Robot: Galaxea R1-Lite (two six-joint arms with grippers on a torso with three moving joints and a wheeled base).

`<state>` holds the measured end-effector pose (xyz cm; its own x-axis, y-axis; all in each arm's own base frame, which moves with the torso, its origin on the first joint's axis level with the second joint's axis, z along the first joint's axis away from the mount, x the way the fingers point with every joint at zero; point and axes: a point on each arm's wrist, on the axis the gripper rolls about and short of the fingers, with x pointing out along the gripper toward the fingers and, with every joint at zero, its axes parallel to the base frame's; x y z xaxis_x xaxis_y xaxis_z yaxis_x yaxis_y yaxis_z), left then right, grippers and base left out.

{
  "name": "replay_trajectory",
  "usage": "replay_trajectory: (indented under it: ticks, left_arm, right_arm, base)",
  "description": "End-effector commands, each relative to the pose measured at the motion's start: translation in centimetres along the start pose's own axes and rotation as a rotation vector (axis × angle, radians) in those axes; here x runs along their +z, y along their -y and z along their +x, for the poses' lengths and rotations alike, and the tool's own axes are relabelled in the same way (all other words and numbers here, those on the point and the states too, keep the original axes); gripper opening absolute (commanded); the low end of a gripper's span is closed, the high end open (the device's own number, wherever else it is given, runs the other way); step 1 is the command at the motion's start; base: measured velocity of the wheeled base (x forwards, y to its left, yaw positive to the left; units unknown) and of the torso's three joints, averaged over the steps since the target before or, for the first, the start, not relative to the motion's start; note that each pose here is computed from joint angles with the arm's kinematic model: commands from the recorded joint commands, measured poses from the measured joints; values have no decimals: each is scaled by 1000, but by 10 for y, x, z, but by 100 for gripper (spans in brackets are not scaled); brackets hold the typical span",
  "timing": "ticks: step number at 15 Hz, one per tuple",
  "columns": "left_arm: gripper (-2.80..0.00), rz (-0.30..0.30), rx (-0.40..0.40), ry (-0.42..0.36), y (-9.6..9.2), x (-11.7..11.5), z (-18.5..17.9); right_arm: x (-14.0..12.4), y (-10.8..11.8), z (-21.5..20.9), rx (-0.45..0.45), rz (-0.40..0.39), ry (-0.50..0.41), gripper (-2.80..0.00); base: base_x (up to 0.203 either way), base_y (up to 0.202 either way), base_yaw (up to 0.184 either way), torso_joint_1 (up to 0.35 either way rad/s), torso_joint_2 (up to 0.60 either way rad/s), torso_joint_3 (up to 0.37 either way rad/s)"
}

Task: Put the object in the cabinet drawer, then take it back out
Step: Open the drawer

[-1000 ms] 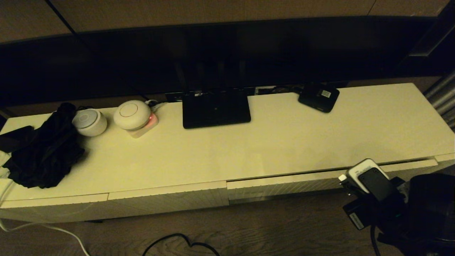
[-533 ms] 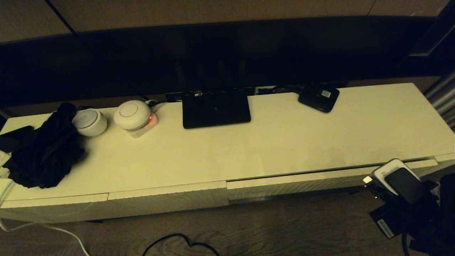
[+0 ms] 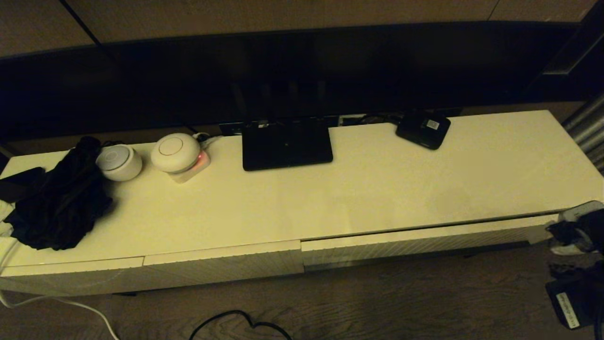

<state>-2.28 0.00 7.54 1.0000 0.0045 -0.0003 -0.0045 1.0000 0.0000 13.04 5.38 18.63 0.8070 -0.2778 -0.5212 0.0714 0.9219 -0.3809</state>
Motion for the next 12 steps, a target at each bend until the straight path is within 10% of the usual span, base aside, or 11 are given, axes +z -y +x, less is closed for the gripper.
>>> replay_trajectory:
  ticks: [1, 12]
  left_arm:
    - [-280, 0, 1, -3, 0, -1, 0]
    - [-280, 0, 0, -3, 0, -1, 0]
  right_arm:
    - [3, 14, -16, -16, 108, -52, -280]
    - [2, 30, -28, -55, 348, -260, -280]
  base:
    - [0, 0, 0, 0, 0, 0]
    - [0, 0, 0, 0, 0, 0]
